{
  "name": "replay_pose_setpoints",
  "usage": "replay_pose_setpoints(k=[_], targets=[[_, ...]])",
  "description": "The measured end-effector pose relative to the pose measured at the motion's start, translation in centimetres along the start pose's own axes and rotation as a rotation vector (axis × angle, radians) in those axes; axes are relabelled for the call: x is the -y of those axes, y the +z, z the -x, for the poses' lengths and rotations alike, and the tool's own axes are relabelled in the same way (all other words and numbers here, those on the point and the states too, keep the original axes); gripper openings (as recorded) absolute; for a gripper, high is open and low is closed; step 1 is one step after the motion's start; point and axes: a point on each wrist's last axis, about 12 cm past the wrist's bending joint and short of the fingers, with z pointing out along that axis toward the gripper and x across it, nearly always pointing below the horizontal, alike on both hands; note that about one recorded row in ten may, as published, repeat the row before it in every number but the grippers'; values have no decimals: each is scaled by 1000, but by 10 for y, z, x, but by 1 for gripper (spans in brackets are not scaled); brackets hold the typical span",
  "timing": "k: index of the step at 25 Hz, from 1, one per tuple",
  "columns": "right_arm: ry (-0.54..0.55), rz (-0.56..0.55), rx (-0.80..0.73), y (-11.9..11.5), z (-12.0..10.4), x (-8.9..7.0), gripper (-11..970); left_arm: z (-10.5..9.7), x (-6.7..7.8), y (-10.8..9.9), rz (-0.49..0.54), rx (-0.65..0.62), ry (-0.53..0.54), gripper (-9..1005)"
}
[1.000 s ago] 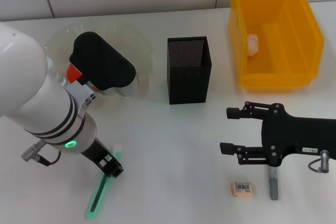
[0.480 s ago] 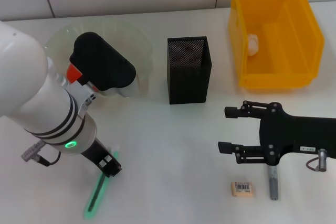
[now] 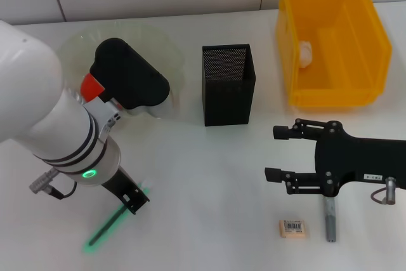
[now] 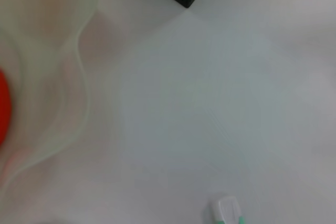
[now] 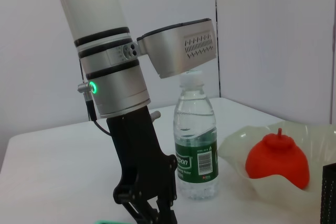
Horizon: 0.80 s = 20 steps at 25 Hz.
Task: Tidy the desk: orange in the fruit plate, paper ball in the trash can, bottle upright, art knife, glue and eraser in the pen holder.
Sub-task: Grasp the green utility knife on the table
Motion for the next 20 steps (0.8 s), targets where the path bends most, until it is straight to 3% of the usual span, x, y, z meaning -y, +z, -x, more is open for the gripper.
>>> replay_pose_setpoints(k=[14, 20], targets=[[-6, 0, 2, 1, 2, 1, 767, 2, 0, -1, 2, -7, 12, 107], [-8, 2, 3, 1, 2, 2, 767, 2, 2, -3, 0, -24, 22, 119]])
